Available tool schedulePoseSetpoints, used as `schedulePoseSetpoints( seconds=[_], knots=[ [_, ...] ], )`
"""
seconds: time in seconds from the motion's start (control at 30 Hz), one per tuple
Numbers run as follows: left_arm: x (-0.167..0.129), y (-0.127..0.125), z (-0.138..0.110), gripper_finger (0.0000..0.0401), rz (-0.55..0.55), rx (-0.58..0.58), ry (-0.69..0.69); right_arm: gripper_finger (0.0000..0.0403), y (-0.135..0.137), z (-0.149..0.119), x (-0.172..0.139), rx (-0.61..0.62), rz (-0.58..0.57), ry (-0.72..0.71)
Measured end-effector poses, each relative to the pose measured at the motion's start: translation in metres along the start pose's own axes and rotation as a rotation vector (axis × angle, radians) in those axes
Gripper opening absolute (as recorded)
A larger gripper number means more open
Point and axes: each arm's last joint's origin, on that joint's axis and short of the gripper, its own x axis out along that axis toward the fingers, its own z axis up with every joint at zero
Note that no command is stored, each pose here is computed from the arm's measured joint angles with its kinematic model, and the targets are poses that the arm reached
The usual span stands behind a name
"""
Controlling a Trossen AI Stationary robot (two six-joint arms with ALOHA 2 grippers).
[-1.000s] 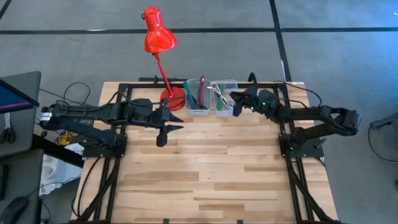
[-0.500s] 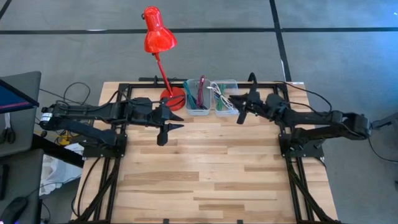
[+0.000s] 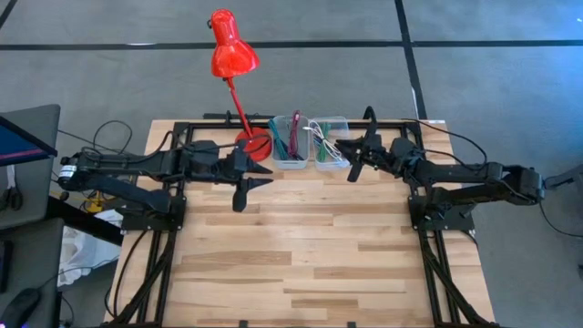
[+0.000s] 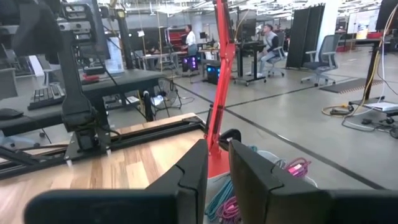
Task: Pick & Place USB Port
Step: Return to Home Position
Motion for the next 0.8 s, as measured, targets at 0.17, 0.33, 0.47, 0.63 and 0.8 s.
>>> schedulePoseSetpoints(
  seconds=[0.17, 0.33, 0.47, 0.63, 0.8],
  knots=[
    [-0.002, 0.0, 0.004, 0.0104, 0.003, 0.0, -0.038, 0.006, 0.0, 0.0, 0.0, 0.023, 0.0, -0.001],
    [-0.002, 0.003, 0.003, 0.0104, 0.013, -0.004, -0.035, 0.006, -0.001, -0.001, 0.0, 0.052, -0.005, 0.01],
    [-0.003, 0.004, 0.004, 0.0104, 0.015, 0.01, -0.038, 0.006, 0.0, -0.001, 0.0, 0.101, -0.001, 0.009],
    [-0.008, 0.001, 0.006, 0.0104, 0.003, 0.028, -0.055, 0.006, 0.007, -0.002, -0.001, 0.002, 0.076, 0.028],
    [-0.027, -0.006, 0.008, 0.0104, -0.034, 0.07, -0.05, 0.006, 0.016, 0.002, -0.007, -0.07, 0.123, 0.022]
  ],
)
